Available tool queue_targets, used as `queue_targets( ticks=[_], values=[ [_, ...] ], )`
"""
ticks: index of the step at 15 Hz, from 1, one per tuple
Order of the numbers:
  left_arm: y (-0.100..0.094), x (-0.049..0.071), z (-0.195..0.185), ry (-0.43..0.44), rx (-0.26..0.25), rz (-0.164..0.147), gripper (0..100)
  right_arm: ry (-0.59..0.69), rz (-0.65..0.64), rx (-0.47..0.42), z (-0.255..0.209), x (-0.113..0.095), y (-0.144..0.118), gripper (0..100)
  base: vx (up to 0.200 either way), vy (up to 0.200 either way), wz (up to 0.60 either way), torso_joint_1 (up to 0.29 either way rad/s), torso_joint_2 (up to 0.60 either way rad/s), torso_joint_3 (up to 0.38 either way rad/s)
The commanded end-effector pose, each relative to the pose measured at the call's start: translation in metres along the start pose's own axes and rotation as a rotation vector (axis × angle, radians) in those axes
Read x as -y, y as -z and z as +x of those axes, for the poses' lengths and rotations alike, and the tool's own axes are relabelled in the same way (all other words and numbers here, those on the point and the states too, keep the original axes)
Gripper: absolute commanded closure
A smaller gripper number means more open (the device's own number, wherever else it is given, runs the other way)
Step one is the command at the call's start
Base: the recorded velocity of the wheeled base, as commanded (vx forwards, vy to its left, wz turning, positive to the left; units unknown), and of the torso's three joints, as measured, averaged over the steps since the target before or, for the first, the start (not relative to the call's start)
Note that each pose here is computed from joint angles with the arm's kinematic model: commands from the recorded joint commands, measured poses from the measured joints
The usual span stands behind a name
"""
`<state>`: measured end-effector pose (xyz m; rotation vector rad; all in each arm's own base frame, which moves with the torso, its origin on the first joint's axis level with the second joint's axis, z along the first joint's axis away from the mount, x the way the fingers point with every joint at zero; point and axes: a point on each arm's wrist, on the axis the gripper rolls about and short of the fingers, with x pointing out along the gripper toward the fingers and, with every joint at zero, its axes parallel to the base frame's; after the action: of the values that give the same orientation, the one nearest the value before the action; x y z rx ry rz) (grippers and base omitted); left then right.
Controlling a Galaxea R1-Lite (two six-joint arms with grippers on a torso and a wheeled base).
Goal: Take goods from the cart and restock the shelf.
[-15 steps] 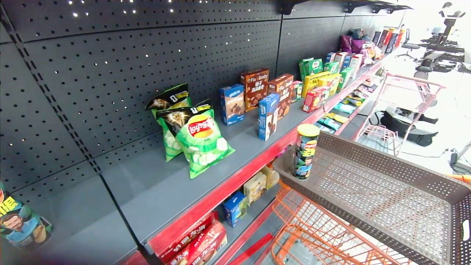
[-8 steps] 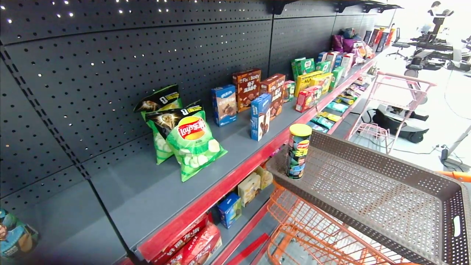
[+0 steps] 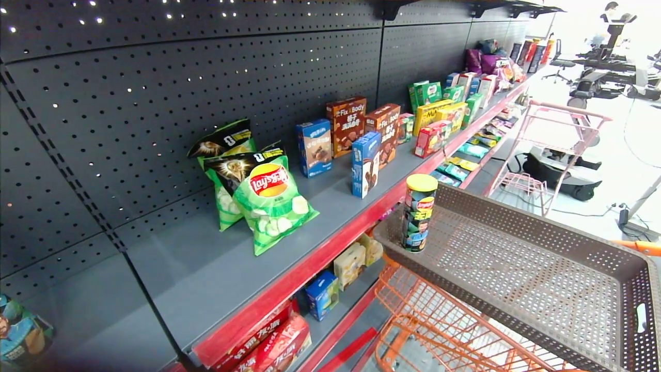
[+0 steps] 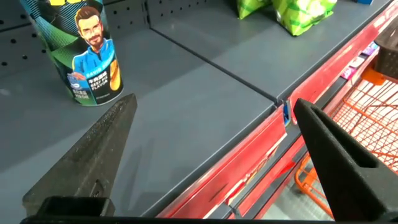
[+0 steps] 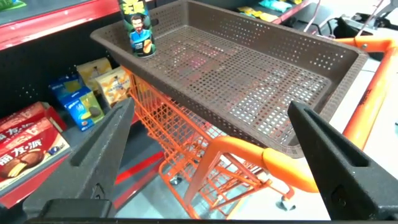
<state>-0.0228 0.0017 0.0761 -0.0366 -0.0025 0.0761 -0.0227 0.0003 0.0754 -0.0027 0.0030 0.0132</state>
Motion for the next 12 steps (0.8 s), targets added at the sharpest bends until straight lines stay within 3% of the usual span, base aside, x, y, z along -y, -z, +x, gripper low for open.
queue_targets(
  ticks=[1,8,9,10,12],
  values=[
    [0.000,0.000,0.000,-0.001,-0.001,0.000,0,-0.001,0.000,0.000,0.000,0.000,0.000,0,0.000,0.000,0.00,0.000,0.00,0.000],
    [0.000,0.000,0.000,-0.001,-0.001,0.000,0,-0.016,0.012,-0.012,0.001,0.000,0.000,0,0.000,0.000,0.00,0.000,0.00,0.000],
    [0.000,0.000,0.000,-0.001,-0.001,0.001,0,-0.068,0.013,0.021,-0.002,-0.001,-0.014,0,0.000,0.000,0.00,0.000,0.00,0.000],
    [0.000,0.000,0.000,-0.001,-0.001,0.000,0,-0.049,0.016,-0.054,0.011,0.000,-0.061,0,0.000,0.000,0.00,0.000,0.00,0.000],
    [0.000,0.000,0.000,-0.001,-0.001,0.000,0,0.103,0.011,-0.164,0.034,0.003,-0.079,0,0.000,0.000,0.00,0.000,0.00,0.000]
  ],
)
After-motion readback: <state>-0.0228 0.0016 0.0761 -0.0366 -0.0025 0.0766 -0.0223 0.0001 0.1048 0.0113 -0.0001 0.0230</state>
